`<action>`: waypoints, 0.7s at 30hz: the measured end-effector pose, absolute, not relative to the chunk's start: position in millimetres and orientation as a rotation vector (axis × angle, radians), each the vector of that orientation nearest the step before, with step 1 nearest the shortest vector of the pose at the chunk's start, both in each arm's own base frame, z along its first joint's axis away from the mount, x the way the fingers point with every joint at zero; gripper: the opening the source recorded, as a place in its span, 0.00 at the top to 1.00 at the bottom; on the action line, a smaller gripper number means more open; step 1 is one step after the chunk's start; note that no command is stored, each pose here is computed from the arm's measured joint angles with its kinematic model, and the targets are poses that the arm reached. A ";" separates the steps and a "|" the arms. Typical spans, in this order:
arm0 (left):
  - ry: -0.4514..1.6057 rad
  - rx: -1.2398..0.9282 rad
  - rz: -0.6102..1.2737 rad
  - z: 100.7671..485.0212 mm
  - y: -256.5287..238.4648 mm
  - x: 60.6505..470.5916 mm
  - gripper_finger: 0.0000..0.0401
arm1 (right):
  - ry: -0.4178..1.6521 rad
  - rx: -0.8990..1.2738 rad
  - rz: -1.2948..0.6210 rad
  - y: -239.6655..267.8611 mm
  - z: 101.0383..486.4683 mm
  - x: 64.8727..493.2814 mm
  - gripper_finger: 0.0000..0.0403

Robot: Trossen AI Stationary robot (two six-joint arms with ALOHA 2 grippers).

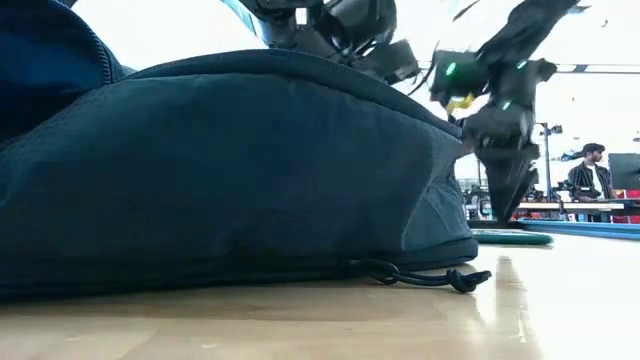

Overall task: Unpack backpack
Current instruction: Put the green tablet in the black backpack

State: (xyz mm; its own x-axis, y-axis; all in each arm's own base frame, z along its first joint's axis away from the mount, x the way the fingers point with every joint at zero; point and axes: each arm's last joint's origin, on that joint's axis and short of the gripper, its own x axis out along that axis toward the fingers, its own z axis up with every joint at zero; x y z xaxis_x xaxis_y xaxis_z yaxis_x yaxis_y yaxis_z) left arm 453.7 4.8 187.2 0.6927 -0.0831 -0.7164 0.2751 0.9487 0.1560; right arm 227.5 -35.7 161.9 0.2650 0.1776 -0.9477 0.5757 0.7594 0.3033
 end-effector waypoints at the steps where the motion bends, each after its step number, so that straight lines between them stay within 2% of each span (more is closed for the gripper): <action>1: 0.785 0.264 -0.219 184.8 -1.2 454.3 1.00 | 1.278 0.716 -0.301 -30.1 166.7 223.3 0.70; 5: 0.706 0.256 -0.302 166.4 -18.6 466.9 1.00 | 1.158 0.729 -0.363 -28.2 180.9 207.1 0.70; 10: 0.587 0.186 -0.335 141.4 -23.9 487.4 1.00 | 1.133 0.758 -0.454 -60.0 177.8 195.5 0.70; 17: 0.693 0.183 -0.343 113.1 -29.7 513.4 1.00 | 1.196 0.686 -0.451 -99.9 163.8 182.4 0.69; 21: 0.736 0.213 -0.291 100.9 -26.4 522.4 1.00 | 1.223 0.736 -0.368 -110.8 156.0 177.0 0.63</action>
